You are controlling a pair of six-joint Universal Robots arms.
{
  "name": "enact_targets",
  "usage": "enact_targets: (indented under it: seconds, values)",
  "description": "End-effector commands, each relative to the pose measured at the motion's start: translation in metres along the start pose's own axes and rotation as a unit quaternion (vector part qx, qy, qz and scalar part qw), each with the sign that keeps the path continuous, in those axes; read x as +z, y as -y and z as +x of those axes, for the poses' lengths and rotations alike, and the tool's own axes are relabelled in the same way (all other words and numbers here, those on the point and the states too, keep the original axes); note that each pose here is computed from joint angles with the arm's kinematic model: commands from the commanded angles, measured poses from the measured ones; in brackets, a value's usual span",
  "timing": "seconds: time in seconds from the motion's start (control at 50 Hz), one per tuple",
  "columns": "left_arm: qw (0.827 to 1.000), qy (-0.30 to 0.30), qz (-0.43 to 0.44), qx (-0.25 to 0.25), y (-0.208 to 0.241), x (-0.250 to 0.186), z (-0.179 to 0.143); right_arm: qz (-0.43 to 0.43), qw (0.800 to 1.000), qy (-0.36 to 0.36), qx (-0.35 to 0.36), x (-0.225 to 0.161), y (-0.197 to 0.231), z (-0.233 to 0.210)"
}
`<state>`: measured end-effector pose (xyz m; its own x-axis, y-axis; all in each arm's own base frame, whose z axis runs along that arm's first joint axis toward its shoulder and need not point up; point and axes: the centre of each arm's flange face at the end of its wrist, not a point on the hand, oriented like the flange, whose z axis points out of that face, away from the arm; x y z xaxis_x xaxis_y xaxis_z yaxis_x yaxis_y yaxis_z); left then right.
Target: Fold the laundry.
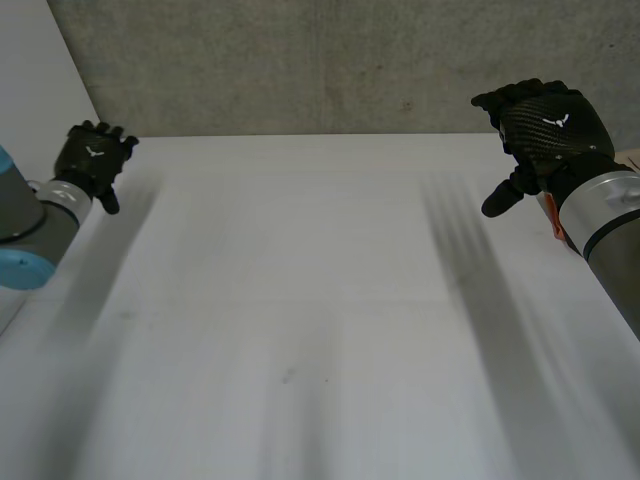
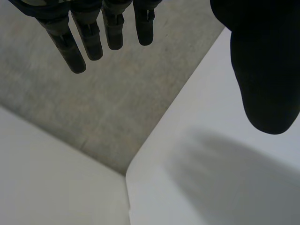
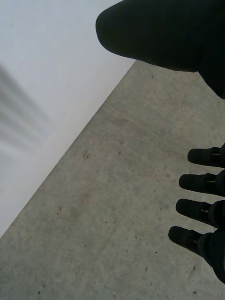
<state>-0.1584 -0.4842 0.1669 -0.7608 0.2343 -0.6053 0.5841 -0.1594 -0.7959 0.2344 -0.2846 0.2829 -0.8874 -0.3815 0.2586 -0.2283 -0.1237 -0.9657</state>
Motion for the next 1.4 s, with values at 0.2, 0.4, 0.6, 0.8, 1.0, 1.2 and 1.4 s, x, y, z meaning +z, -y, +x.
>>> enact_targets:
  seconds: [0.2,0.4,0.6,0.8,1.0,1.2,1.4]
  values:
    - [0.974,0.047,-0.16,-0.151,0.015,-0.094,-0.061,0.007,1.0,0.017,0.005,-0.004,0.003,-0.002]
    - [0.977,0.006,-0.136,-0.161,-0.003,-0.15,-0.043,0.013,1.0,0.025,0.004,-0.008,0.006,-0.004]
    - [0.986,0.046,-0.1,-0.125,-0.014,-0.164,-0.037,0.022,0.999,0.028,0.003,-0.014,0.012,-0.004]
    - [0.987,0.048,-0.09,-0.126,-0.001,-0.166,-0.031,0.025,1.0,0.008,-0.001,-0.016,0.015,0.012]
    - [0.982,0.061,-0.06,-0.171,0.055,-0.161,-0.04,0.02,1.0,0.022,0.003,-0.016,0.03,0.021]
    - [0.974,0.018,0.012,-0.227,0.213,-0.201,-0.015,0.028,0.999,-0.005,0.037,-0.011,0.058,0.044]
    - [0.967,-0.017,-0.054,-0.25,0.259,-0.255,0.015,-0.019,0.998,-0.034,0.055,-0.015,0.042,0.049]
